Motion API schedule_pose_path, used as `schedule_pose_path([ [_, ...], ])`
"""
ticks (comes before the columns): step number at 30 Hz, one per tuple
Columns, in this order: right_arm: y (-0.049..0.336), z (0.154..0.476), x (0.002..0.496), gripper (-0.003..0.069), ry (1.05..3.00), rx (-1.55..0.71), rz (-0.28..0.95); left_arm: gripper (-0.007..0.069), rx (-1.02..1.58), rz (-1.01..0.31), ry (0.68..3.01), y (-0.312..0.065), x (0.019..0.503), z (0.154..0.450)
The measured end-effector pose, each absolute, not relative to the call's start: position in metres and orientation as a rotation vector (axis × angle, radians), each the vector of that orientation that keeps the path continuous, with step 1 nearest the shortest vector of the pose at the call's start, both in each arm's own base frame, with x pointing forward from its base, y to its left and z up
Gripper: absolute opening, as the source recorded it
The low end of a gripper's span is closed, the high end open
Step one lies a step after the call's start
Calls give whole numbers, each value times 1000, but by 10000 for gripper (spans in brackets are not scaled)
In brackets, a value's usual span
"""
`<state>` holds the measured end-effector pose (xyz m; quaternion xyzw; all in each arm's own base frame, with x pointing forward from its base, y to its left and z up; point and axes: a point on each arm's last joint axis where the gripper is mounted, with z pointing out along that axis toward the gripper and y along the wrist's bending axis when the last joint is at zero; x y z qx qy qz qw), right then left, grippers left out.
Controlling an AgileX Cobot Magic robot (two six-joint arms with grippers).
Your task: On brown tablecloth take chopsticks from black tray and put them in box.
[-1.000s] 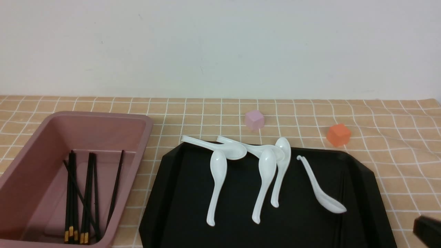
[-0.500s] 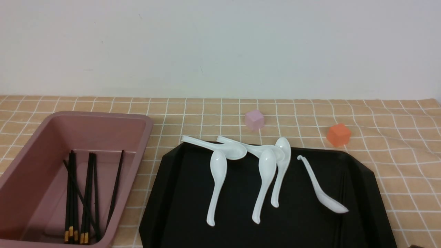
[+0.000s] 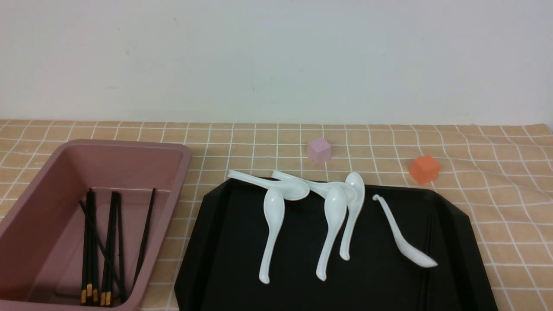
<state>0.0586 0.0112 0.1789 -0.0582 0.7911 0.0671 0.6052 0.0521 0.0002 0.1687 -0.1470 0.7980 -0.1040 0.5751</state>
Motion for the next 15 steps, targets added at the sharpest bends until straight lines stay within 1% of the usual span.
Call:
schedule_pose_path([
  [3,6,180,55,22,1782,-56,100,238,-344,-244,1869,0,52,169],
  [8,1,175,53,29,1841,26,27,238,-344,-244,1868,0,52,169],
  [15,3,175,53,33,1855,-10,52,238,-344,-244,1868,0,52,169],
])
